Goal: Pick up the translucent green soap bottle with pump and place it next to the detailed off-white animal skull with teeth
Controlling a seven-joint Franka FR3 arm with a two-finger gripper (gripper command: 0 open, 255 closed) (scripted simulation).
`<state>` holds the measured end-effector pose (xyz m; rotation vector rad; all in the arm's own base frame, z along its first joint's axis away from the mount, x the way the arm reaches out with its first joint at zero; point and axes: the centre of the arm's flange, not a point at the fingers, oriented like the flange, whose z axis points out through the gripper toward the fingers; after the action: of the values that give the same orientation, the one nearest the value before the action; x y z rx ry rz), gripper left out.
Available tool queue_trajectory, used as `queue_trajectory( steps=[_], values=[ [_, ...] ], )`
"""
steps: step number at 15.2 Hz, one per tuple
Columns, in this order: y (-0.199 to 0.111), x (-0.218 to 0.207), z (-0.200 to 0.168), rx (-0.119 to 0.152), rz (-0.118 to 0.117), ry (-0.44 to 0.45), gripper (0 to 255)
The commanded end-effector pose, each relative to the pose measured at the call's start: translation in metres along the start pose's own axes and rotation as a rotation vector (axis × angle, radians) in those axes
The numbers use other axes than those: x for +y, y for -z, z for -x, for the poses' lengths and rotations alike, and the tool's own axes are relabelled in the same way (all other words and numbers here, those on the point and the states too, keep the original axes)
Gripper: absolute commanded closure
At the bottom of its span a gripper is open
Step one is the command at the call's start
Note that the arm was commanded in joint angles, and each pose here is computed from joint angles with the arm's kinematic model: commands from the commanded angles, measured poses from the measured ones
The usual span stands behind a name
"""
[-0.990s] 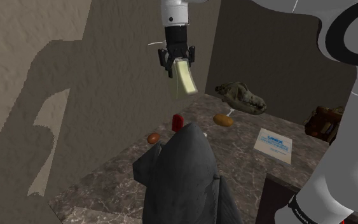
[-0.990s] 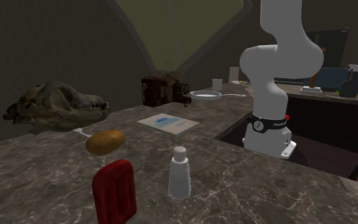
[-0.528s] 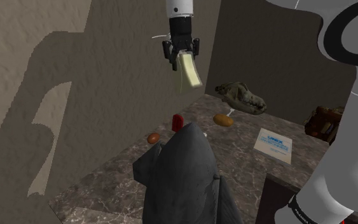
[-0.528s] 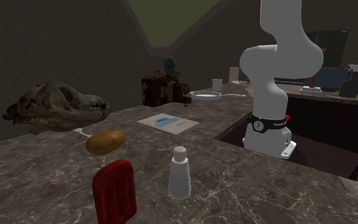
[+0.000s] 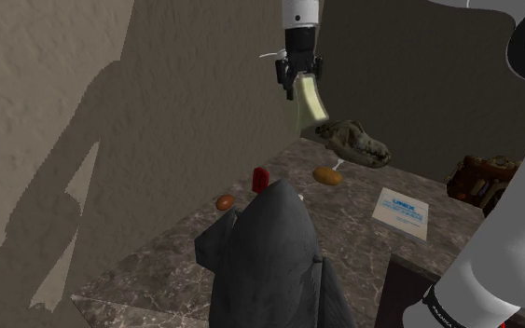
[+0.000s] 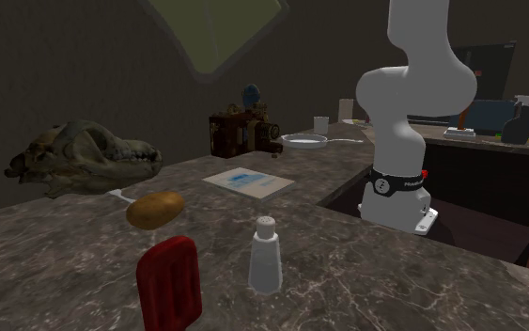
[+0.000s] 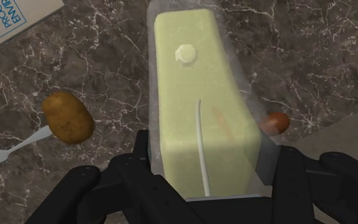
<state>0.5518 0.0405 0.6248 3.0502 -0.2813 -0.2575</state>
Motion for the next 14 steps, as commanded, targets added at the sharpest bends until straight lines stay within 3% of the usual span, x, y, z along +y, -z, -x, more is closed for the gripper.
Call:
queue_trajectory(
  steps=[1,14],
  values=[
    [-0.002,0.025,-0.001,0.000,0.000,0.002,255],
    [-0.015,0.196,-0.005,0.000,0.000,0.002,255]
  ],
)
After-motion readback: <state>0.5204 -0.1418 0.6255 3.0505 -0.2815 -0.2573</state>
